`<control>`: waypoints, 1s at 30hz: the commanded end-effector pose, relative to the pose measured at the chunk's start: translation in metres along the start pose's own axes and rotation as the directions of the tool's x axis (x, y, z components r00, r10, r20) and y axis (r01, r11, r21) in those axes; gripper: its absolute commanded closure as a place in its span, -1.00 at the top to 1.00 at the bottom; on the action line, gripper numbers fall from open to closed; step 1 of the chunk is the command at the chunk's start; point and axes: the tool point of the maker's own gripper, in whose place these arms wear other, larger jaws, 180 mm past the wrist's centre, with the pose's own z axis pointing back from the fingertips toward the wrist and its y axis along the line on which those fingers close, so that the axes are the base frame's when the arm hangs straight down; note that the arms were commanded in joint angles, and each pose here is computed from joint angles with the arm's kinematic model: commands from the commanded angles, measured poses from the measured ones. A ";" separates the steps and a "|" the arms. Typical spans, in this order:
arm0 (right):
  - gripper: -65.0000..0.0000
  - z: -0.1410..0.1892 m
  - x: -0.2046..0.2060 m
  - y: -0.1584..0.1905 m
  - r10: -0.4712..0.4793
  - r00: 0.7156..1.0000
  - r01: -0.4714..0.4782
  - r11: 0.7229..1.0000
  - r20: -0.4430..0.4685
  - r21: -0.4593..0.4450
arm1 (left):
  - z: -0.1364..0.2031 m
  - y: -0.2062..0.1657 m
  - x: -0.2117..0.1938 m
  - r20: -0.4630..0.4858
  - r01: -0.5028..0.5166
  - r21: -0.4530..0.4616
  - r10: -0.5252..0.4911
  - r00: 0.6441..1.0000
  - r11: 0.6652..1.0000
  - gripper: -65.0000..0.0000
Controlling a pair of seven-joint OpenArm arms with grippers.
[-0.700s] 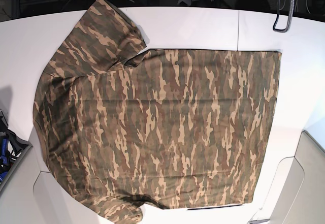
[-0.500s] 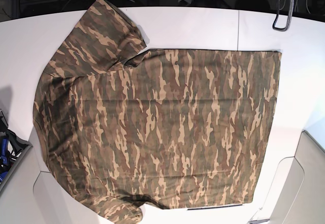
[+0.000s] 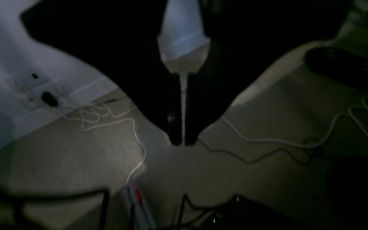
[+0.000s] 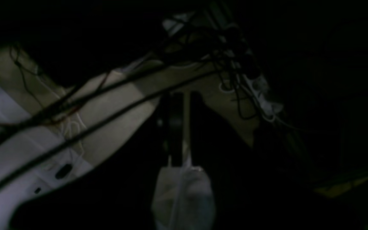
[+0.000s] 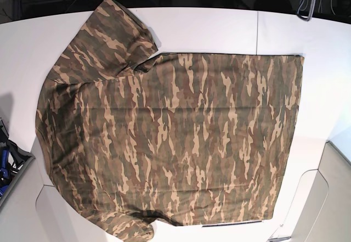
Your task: Fold the T-shirt properly
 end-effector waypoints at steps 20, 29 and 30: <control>-0.91 0.078 -0.072 0.044 -0.048 0.987 0.040 0.998 0.156 0.057 | 0.063 0.020 -0.039 0.223 -0.164 0.034 0.152 0.963 0.986 -0.91; -0.91 0.157 -0.033 0.046 -0.083 0.937 0.042 0.991 0.339 0.127 | 0.124 0.049 -0.029 0.361 -0.238 0.066 0.199 0.911 0.969 -0.91; -0.91 0.168 -0.024 0.044 -0.100 0.925 0.051 0.989 0.366 0.140 | 0.132 0.055 -0.029 0.371 -0.249 0.076 0.205 0.906 0.965 -0.91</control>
